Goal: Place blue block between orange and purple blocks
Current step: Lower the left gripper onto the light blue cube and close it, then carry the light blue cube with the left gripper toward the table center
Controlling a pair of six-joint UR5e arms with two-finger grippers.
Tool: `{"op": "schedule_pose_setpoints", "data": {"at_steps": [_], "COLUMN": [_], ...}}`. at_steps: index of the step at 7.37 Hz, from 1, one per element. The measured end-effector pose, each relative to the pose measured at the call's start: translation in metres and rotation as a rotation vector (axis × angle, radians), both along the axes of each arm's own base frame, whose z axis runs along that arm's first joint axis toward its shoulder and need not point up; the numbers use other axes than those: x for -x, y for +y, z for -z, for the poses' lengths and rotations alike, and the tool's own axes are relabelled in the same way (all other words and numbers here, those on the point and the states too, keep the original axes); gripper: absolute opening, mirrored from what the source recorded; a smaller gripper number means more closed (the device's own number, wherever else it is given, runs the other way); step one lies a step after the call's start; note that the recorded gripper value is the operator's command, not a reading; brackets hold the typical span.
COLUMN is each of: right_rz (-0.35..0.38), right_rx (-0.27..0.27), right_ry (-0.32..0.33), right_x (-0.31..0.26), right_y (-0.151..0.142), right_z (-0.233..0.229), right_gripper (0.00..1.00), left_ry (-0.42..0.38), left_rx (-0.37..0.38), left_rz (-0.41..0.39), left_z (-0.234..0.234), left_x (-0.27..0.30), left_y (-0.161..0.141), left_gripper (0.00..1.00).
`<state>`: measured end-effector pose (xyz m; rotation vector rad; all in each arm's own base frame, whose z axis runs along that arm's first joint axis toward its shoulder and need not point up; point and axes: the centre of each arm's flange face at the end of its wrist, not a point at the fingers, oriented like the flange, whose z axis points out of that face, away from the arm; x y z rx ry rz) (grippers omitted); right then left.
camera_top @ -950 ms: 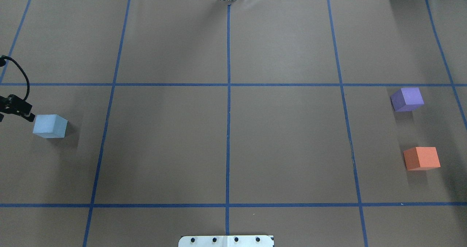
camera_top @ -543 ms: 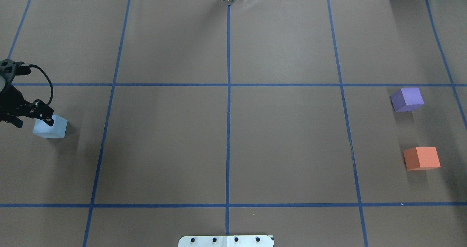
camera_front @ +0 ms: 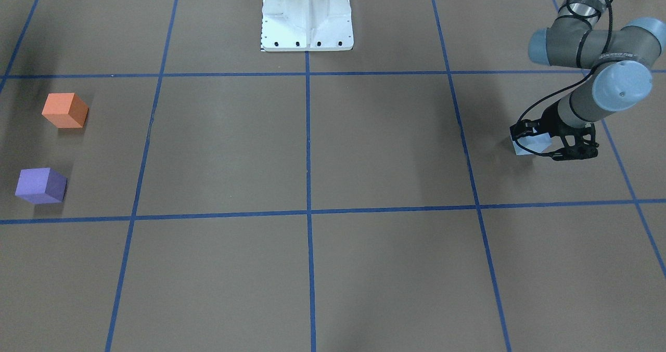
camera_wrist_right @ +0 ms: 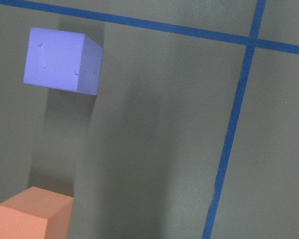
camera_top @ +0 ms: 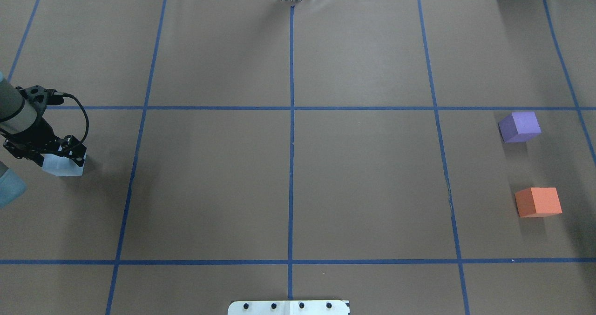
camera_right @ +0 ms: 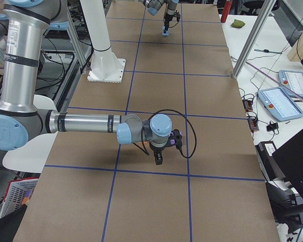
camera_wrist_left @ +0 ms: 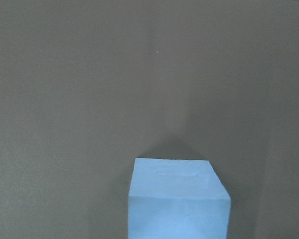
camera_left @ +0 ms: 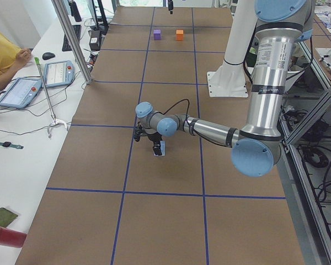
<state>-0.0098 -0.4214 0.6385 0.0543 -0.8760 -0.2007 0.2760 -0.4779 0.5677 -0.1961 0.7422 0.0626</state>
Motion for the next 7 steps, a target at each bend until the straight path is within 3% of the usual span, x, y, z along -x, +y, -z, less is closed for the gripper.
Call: {"op": "schedule_pose_setpoints", "data": {"at_steps": [1,2,4,5,7], "right_rz": [0.002,0.006,0.014,0.016,0.024], "right_rx": [-0.001,0.000,-0.001,-0.001,-0.016], "right_ry": [0.000,0.000,-0.001,-0.004,-0.032], "right_x": [0.001,0.003,0.007,0.008,0.009], "right_y": [0.000,0.000,-0.002,-0.002,-0.002], "right_z": [0.000,0.000,0.001,0.001,0.006], "right_gripper": [1.00,1.00,1.00,1.00,1.00], "left_ry": [0.000,0.006,0.039,0.075,0.167], "left_rx": [-0.012,-0.024,-0.059,-0.102,-0.171], "left_rz": [-0.011,-0.016,-0.019,-0.016,0.007], "left_z": [-0.003,-0.005,0.012,0.044,0.159], "left_x": [-0.005,-0.007,-0.009,-0.011,-0.055], "left_y": [-0.001,-0.001,-0.003,-0.005,-0.019], "left_gripper": [0.53,0.01,0.00,0.00,0.00]}}
